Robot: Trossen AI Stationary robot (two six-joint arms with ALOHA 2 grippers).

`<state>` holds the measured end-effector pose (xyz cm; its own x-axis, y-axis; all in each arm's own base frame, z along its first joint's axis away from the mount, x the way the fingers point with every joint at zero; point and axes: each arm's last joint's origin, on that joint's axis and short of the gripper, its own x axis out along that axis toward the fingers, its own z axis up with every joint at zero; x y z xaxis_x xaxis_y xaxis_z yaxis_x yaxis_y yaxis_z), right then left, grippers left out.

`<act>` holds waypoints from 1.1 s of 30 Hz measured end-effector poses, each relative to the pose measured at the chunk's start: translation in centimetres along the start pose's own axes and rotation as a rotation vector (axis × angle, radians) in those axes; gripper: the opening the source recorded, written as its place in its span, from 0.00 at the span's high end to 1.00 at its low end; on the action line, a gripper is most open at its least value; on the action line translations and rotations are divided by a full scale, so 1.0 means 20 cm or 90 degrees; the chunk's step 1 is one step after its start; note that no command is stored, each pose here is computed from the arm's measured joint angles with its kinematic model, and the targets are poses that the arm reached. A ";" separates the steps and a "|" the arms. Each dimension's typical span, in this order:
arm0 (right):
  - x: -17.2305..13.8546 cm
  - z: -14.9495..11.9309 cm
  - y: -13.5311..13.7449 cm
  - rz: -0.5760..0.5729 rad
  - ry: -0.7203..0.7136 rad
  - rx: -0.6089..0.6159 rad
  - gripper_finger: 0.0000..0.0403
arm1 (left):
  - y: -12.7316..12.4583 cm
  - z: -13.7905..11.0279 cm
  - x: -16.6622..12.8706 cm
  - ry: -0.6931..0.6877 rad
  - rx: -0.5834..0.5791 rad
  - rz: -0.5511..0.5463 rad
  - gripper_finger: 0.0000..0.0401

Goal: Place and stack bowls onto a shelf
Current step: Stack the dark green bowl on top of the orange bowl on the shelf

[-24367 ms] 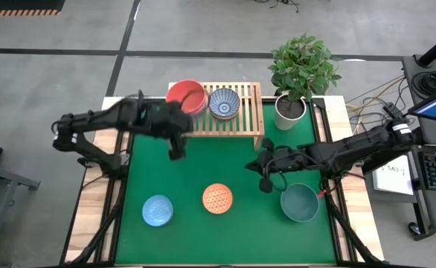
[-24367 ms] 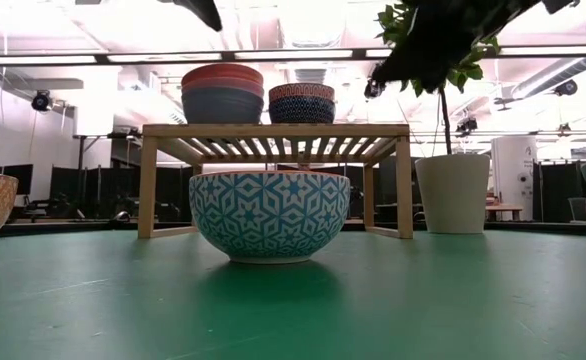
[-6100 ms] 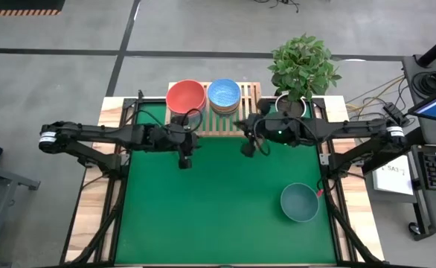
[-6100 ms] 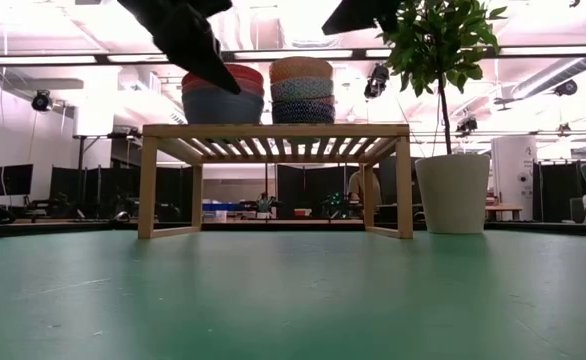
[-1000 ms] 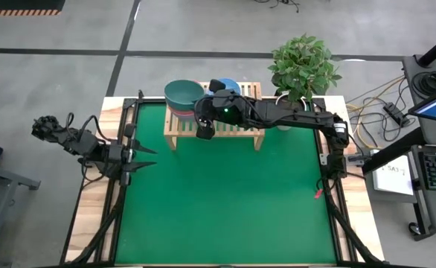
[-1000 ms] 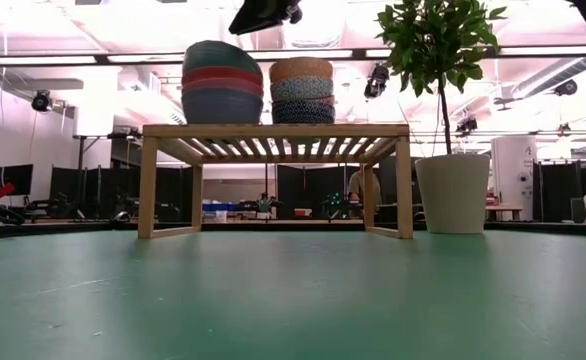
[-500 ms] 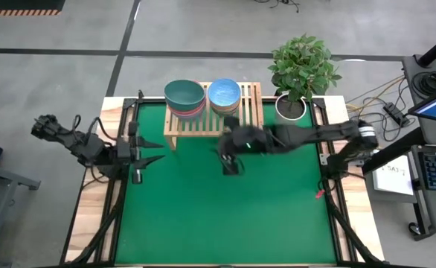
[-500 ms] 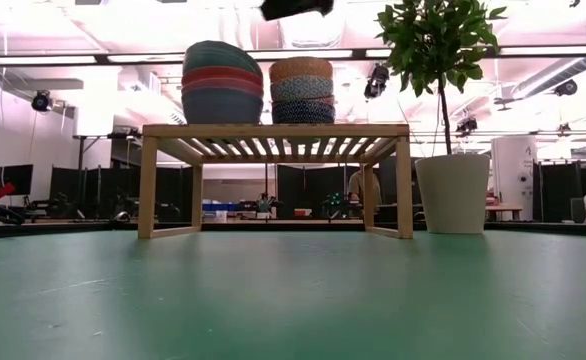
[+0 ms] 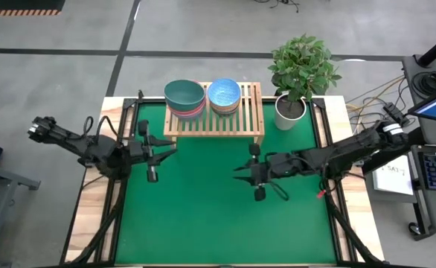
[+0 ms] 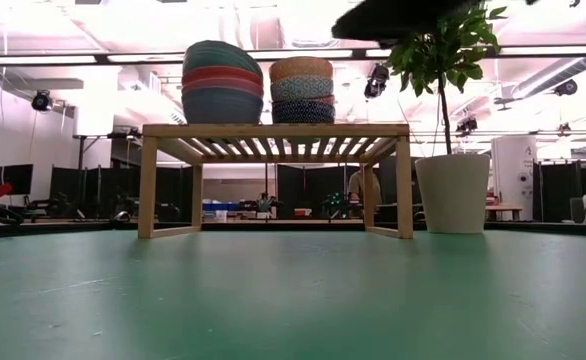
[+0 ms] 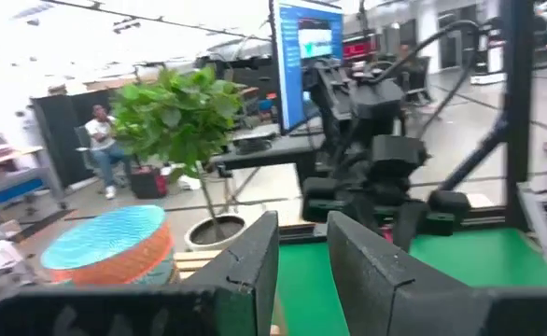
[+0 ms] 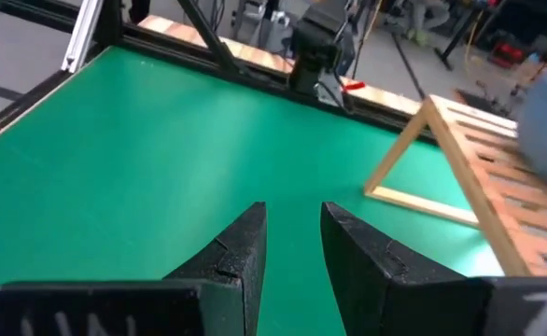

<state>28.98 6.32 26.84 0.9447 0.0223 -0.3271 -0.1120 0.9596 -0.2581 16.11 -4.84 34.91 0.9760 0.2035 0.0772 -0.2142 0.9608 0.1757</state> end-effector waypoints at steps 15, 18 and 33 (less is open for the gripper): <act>-0.32 -0.15 -0.04 -0.015 -0.090 -0.060 0.76 | 0.23 0.14 0.24 -0.011 -0.035 0.129 0.81; -0.37 -0.16 -0.04 0.007 -0.120 -0.073 0.76 | 0.28 0.15 0.32 0.030 -0.037 0.135 0.81; -0.47 -0.18 -0.05 -0.001 -0.156 -0.066 0.76 | 0.47 0.22 0.61 0.238 -0.013 0.190 0.81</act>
<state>19.12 4.07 26.86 0.9900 0.1002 -0.0995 -0.1293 0.9263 -0.3538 25.90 5.82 41.89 0.8200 0.5209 -0.2373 -0.4897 0.8530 0.1803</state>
